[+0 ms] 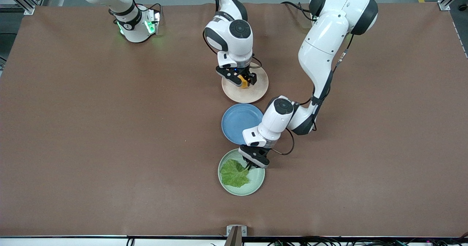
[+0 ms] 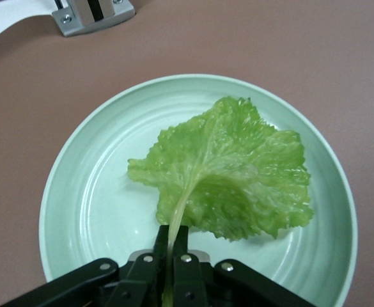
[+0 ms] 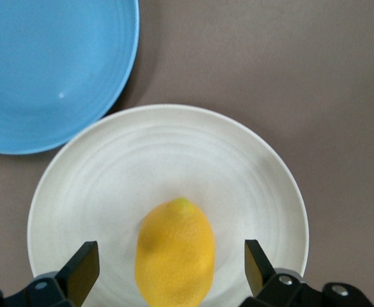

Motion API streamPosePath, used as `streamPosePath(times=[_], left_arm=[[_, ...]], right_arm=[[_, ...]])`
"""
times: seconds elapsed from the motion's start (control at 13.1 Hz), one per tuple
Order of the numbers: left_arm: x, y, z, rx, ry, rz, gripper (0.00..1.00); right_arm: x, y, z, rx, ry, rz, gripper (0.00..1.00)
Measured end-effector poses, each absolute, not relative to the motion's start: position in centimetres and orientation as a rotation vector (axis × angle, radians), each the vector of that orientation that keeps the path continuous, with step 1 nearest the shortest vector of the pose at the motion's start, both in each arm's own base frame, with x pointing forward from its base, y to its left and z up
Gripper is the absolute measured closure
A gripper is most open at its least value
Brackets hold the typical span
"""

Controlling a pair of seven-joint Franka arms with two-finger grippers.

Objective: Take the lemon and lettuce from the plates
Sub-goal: 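Grasp the lettuce stem with the left gripper while the right gripper grasps the lemon, then lift the lettuce off the green plate while the right gripper lifts the lemon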

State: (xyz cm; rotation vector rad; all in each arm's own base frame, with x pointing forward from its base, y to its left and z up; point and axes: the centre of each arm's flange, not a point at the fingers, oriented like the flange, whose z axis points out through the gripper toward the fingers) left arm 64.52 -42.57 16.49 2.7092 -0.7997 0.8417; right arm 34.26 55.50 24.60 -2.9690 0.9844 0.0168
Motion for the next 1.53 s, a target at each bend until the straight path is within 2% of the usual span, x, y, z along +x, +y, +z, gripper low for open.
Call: streamPosePath(times=[0.61,0.76,0.84,0.92,0.99,1.07,1.3,1.53], left_arm=[[67.0,-40.8,24.6,2.735,-0.766,0.866,0.96],[67.4,-37.8,27.0,2.767,-0.726,0.859,0.96],[67.3,-35.9,28.0,2.787,-0.701,0.850,0.96],[67.0,-33.8,29.0,2.807,-0.676,0.839,0.96],[66.5,-31.7,29.8,2.831,-0.650,0.819,0.96],[65.7,-29.8,30.1,2.858,-0.628,0.789,0.95],[63.9,-23.6,28.5,2.938,-0.545,0.684,0.96],[62.5,-19.9,26.2,2.991,-0.512,0.583,0.96]], right_arm=[[32.9,56.4,21.0,-2.969,1.014,0.002,0.03],[32.8,56.7,20.5,-2.964,1.040,0.000,0.18],[32.7,56.8,20.5,-2.962,1.045,-0.003,0.18],[32.8,56.9,20.5,-2.961,1.048,-0.008,0.24],[32.9,56.9,20.6,-2.958,1.053,-0.012,0.37],[33.4,56.8,20.8,-2.953,1.062,-0.019,0.38],[37.9,54.4,23.7,-3.014,1.047,-0.004,0.38],[46.3,46.8,30.2,-3.075,0.874,0.049,0.38]])
